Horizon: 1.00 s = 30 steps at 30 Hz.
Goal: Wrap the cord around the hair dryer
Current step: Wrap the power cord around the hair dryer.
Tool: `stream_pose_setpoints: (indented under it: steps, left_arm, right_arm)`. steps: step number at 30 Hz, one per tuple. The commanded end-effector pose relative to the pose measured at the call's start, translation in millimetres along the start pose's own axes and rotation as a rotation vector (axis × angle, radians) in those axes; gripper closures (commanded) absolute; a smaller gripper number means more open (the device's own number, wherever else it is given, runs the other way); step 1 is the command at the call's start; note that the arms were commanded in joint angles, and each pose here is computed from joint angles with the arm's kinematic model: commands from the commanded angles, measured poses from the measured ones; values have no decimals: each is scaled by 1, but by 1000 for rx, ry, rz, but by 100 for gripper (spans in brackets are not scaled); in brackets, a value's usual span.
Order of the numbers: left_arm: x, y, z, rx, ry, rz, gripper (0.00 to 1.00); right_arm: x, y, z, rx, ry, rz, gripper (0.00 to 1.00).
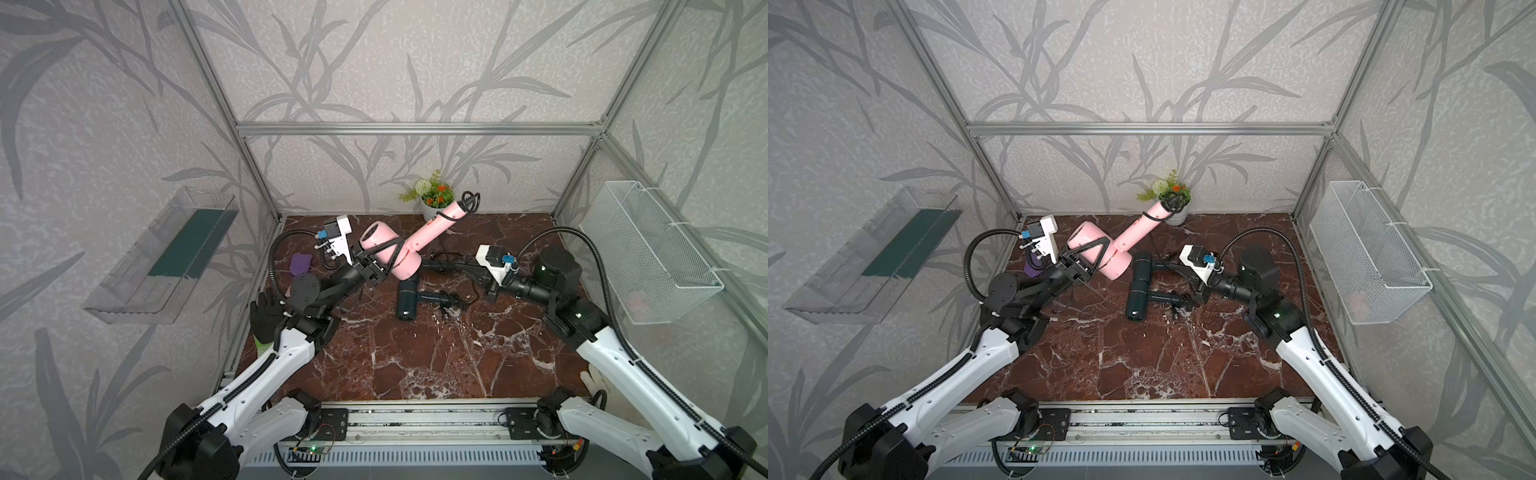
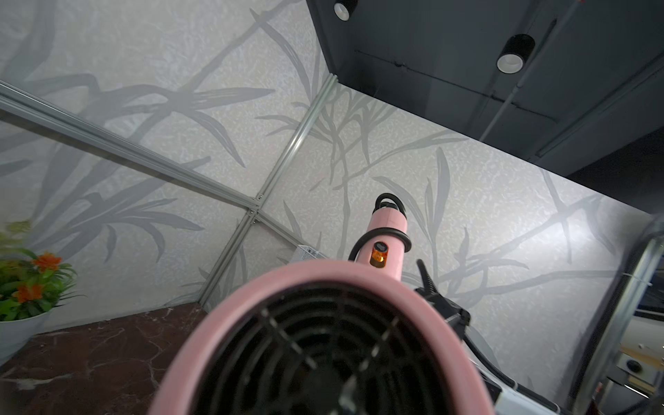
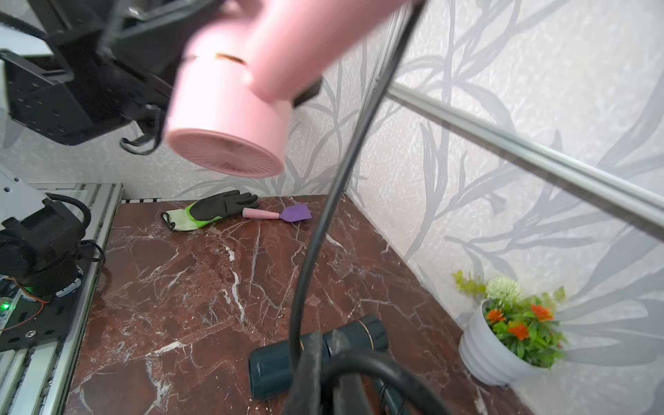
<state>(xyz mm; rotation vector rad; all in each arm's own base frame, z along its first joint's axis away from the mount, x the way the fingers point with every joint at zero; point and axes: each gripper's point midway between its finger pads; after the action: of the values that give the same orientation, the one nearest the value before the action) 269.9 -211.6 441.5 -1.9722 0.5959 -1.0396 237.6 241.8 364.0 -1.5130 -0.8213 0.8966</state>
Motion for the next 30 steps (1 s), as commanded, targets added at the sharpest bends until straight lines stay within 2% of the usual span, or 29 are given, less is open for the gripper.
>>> stream_pose_setpoints:
  steps: [1, 3, 6, 10, 13, 15, 17, 20, 23, 26, 30]
  left_arm:
    - [-6, -36, 19, 121, -188, -102, 100]
    - [-9, -28, 33, 201, -292, -14, 100]
    - [-14, -19, 47, 290, -380, 90, 100]
    - [-13, -3, 52, 353, -404, 257, 100]
    - [-14, 21, 52, 376, -375, 456, 100]
    - [-17, 40, 45, 381, -306, 603, 100]
    - [-24, 51, 32, 371, -230, 691, 100]
    - [-36, 64, 2, 354, -67, 760, 100]
    - [-53, 66, -31, 326, 83, 806, 100]
    - [-66, 59, -69, 295, 250, 794, 100]
    - [-69, 36, -113, 268, 463, 657, 100]
  right_arm:
    - [-12, -16, 13, -142, 54, 20, 100]
    - [-15, -25, 27, -236, 56, 52, 100]
    - [-17, -40, 45, -367, 46, 91, 100]
    - [-13, -55, 63, -515, 0, 163, 100]
    - [-11, -64, 66, -642, -26, 239, 100]
    - [-11, -74, 63, -723, -33, 279, 100]
    - [-11, -82, 56, -800, -20, 314, 100]
    - [-10, -91, 44, -919, 5, 381, 100]
    - [-6, -100, 35, -982, 22, 392, 100]
    - [-2, -102, 24, -976, 23, 389, 100]
    - [5, -90, 15, -902, -4, 373, 100]
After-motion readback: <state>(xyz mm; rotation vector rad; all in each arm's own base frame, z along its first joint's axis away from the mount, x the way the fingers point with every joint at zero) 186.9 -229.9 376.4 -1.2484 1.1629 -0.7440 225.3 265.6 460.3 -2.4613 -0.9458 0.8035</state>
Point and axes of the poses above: each gripper's point midway between its finger pads, its own x axis out along the fingers, its own z axis along the line the jaws close on, y = z × x, and after that the axes turned 14 degrees about x, right-handed
